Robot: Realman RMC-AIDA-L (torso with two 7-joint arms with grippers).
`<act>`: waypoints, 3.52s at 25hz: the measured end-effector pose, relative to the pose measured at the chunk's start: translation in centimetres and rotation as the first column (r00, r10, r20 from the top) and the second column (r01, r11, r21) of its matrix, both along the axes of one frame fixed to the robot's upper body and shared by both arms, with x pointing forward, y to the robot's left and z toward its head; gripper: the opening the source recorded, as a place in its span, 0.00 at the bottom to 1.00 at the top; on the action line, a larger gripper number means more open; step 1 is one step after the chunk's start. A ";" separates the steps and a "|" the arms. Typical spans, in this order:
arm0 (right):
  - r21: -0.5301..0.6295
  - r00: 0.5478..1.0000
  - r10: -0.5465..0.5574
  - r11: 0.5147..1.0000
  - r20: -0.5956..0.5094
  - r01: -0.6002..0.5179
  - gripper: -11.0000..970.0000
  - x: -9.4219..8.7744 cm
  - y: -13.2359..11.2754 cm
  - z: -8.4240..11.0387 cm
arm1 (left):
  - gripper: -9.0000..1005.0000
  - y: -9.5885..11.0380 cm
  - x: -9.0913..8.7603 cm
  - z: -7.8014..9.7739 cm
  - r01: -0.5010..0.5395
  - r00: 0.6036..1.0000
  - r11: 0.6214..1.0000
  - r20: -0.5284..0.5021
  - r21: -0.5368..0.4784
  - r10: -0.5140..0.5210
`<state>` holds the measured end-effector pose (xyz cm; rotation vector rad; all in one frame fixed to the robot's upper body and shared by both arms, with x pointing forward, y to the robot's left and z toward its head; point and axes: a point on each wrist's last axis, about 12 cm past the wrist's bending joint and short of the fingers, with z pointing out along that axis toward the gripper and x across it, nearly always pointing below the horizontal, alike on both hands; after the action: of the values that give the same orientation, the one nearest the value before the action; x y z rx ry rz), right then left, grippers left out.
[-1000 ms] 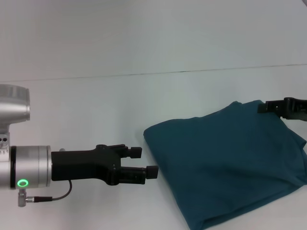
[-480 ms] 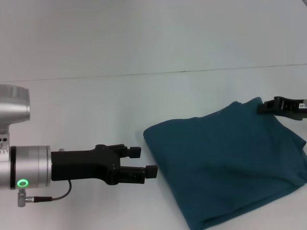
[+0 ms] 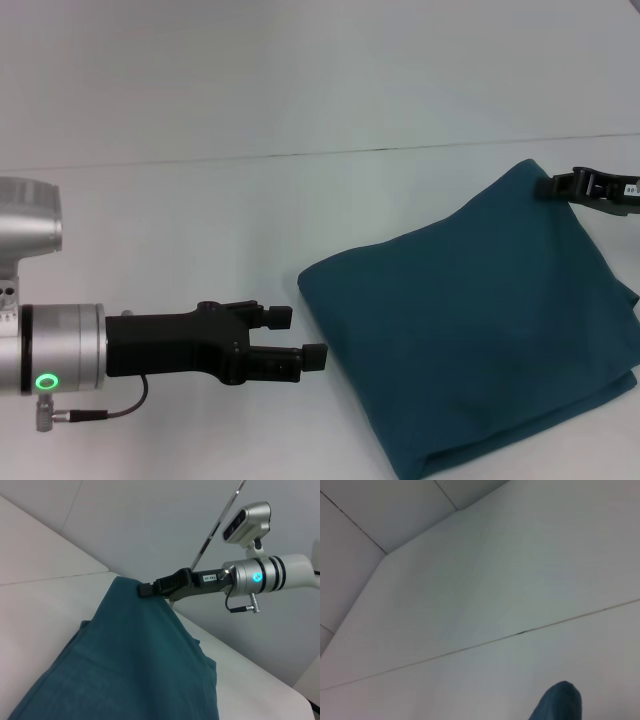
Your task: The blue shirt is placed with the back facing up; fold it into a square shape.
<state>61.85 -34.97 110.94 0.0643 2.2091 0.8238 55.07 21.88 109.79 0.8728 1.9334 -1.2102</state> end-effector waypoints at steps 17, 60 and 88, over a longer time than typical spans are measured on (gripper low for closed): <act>-0.068 0.991 -0.112 0.991 0.071 0.117 0.16 -0.2 -0.6 -1.6 | 0.91 -0.1 0.2 -0.6 -0.030 0.999 1.000 -0.018 0.004 0.030; 0.086 0.990 0.092 0.991 0.109 -0.102 0.77 -4.6 -4.4 3.1 | 0.88 -6.6 5.2 -4.3 -0.410 0.826 0.898 -0.352 0.161 0.440; 0.088 0.990 0.085 0.992 0.110 -0.095 0.77 -4.6 -4.4 3.0 | 0.78 -8.7 5.2 -4.0 -0.312 0.891 0.931 -0.282 0.188 0.355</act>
<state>57.29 -39.36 113.97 -0.0335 2.0862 0.9582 60.32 13.22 105.81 0.3984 2.3293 -1.0621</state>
